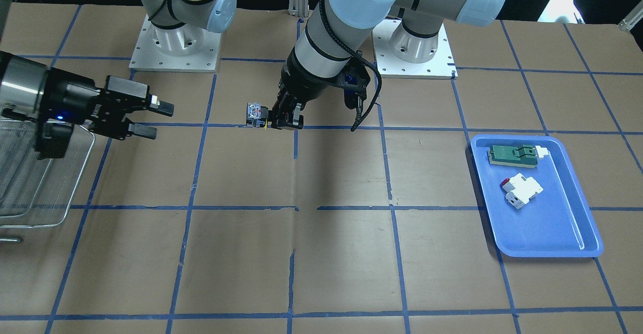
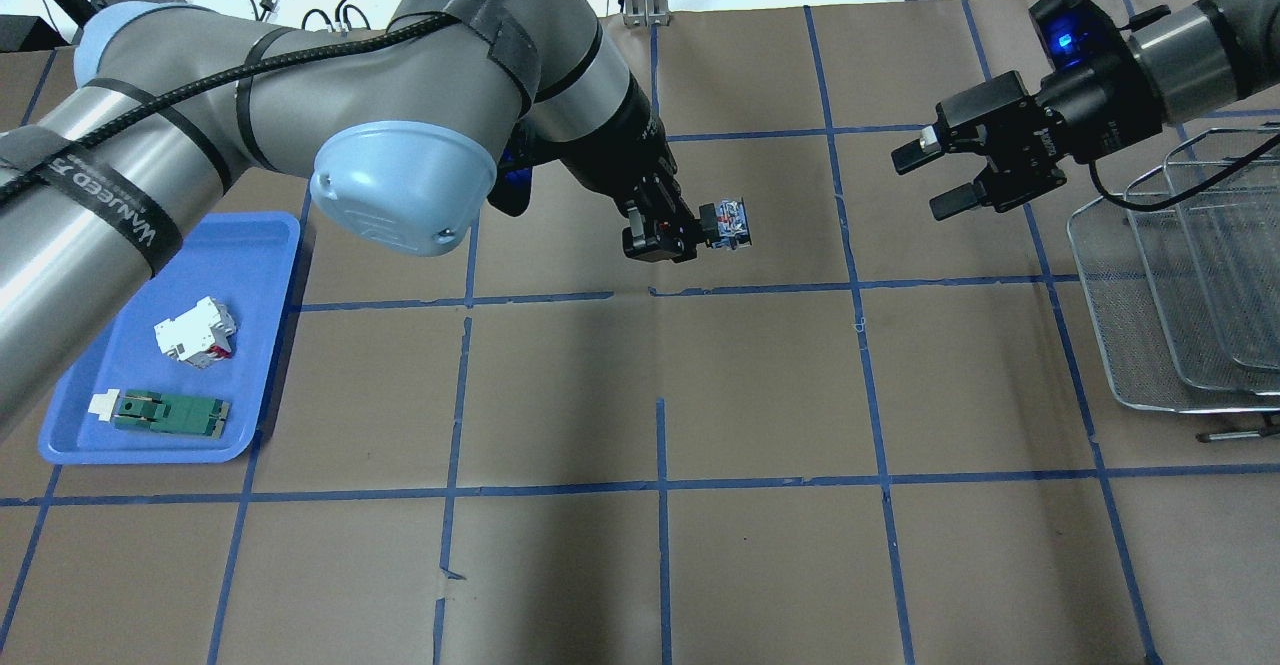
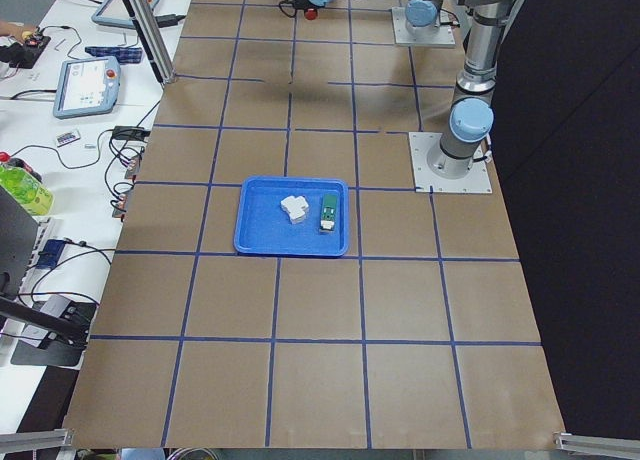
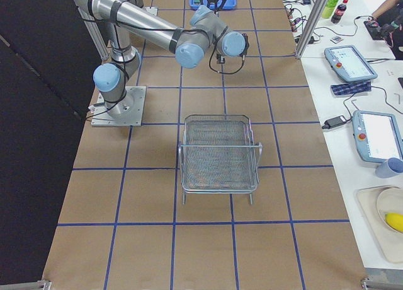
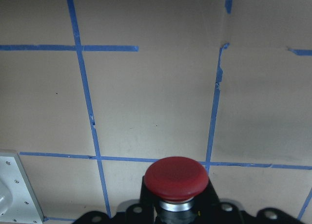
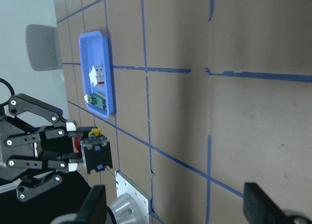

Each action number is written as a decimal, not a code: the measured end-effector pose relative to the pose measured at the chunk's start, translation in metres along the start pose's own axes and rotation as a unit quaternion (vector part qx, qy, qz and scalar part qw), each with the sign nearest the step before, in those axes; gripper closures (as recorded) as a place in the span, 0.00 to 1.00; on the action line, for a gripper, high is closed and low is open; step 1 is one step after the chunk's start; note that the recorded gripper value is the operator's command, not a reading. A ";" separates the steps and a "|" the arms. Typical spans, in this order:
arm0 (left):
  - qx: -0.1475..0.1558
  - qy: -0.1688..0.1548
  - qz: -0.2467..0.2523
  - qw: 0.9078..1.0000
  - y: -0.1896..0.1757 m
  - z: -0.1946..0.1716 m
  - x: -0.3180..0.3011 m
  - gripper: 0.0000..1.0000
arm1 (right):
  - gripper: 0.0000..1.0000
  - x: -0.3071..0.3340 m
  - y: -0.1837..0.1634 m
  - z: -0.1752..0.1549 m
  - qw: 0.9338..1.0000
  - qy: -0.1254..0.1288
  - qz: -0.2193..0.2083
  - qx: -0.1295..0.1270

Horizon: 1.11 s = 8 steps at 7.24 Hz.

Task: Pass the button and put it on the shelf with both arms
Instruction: 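Reach the right gripper to the button held by the left gripper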

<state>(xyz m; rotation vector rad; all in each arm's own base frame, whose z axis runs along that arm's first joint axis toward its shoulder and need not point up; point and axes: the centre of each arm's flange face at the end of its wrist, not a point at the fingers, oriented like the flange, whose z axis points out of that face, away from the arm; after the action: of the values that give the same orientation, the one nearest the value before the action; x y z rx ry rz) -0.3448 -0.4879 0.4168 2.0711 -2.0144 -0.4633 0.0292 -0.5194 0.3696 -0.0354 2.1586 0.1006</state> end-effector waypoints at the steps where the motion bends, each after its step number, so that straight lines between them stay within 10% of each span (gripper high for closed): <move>1: 0.000 -0.001 -0.004 1.000 0.006 0.003 -0.003 1.00 | 0.00 -0.006 0.000 0.027 1.000 -0.029 0.005 -0.008; 7: -0.014 -0.011 -0.010 1.000 0.015 0.008 -0.009 1.00 | 0.01 -0.021 0.011 0.093 0.989 -0.080 0.095 -0.076; 8: -0.014 -0.012 -0.011 1.000 0.015 0.009 -0.009 1.00 | 0.15 -0.027 0.012 0.102 0.989 -0.081 0.091 -0.084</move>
<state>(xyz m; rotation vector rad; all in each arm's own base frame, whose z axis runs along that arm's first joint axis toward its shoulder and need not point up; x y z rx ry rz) -0.3621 -0.4793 0.4150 2.0828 -1.9892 -0.5181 0.1280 -0.4989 0.3364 0.0702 1.9827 0.3772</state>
